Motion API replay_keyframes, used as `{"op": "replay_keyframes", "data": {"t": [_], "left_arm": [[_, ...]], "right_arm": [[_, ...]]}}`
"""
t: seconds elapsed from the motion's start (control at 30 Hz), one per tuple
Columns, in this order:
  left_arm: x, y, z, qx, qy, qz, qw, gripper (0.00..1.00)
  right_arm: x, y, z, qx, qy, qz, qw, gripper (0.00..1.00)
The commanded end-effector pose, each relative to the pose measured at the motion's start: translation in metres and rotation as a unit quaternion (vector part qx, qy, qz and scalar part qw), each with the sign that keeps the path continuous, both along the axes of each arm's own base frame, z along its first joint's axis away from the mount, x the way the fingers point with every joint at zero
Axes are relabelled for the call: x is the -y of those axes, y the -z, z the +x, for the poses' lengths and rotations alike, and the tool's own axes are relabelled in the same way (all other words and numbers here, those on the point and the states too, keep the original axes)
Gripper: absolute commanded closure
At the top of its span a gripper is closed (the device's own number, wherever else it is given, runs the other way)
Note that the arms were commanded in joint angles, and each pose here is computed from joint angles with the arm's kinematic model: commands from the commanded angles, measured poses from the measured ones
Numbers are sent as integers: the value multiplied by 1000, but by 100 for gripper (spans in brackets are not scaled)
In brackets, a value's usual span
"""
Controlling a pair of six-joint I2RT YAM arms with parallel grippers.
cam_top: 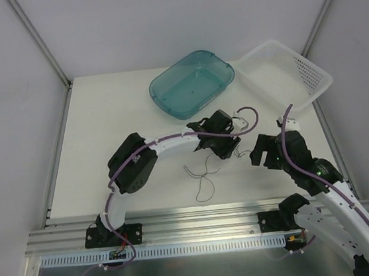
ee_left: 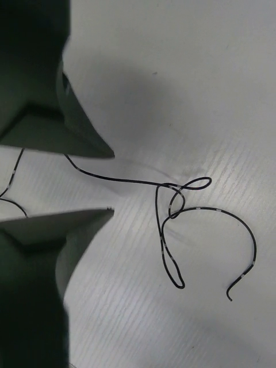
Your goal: Untangle the cables
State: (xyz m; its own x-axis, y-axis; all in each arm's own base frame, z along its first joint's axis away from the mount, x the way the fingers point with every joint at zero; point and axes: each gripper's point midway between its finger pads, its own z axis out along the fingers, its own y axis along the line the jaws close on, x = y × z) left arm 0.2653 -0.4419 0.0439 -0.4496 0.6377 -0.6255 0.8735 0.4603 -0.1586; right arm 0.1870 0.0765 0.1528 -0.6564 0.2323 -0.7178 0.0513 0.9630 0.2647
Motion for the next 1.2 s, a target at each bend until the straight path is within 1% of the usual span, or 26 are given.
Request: {"op": "replay_keyframes", "data": {"t": [0.0, 0.07, 0.1, 0.13, 0.23, 0.27, 0.3, 0.37, 0.4, 0.43, 0.47, 0.53, 0.57, 0.63, 0.67, 0.7, 0.73, 0.8, 0.93, 1.17], "left_arm": [[22, -15, 9, 23, 21, -38, 999, 67], [22, -12, 9, 23, 19, -38, 999, 81], [22, -13, 10, 25, 15, -39, 999, 96], [21, -18, 10, 29, 11, -44, 999, 100], [6, -24, 5, 30, -11, -46, 998, 100], [3, -29, 4, 36, -15, -49, 998, 100], [1, -33, 2, 24, -35, -55, 998, 100], [-7, -45, -2, 23, -54, -65, 996, 100], [-9, -57, -4, 16, -73, -79, 994, 100], [-15, -54, -8, 7, -83, -78, 994, 100], [-16, -57, -11, -8, -102, -86, 991, 100], [-21, -66, -15, -19, -127, -97, 987, 100], [-26, -61, -19, -31, -140, -94, 985, 100], [-32, -68, -24, -52, -176, -106, 977, 100], [-33, -70, -25, -64, -196, -113, 972, 100], [-34, -78, -27, -66, -202, -122, 969, 100], [-38, -77, -29, -72, -211, -123, 967, 100], [-39, -87, -31, -78, -226, -137, 961, 100], [-42, -94, -35, -85, -237, -148, 957, 100], [-39, -107, -41, -113, -251, -174, 945, 100]], "right_arm": [[-6, -1, 8, 15, -4, 17, 1000, 12], [-8, 2, 11, 13, -4, 18, 1000, 13], [-9, 6, 11, 6, -7, 20, 1000, 13], [-10, 9, 12, 1, -7, 22, 1000, 14], [-14, 15, 15, -4, -5, 37, 999, 19], [-17, 17, 18, -2, -5, 44, 999, 24], [-22, 18, 18, -5, -13, 56, 998, 26], [-30, 21, 22, -4, -20, 75, 997, 32], [-36, 21, 22, -7, -31, 87, 996, 34], [-39, 24, 22, -10, -34, 94, 995, 35], [-50, 21, 22, -7, -55, 113, 992, 39], [-56, 19, 24, -1, -64, 129, 990, 42], [-60, 20, 26, 6, -68, 140, 988, 44], [-67, 16, 29, 15, -77, 160, 984, 46], [-70, 21, 27, 9, -76, 171, 982, 47], [-73, 20, 27, 13, -80, 179, 981, 48], [-76, 15, 31, 27, -83, 190, 978, 49], [-80, 19, 30, 26, -82, 209, 974, 51], [-85, 10, 36, 50, -87, 230, 968, 53], [-96, 3, 39, 69, -109, 256, 958, 55]]}}
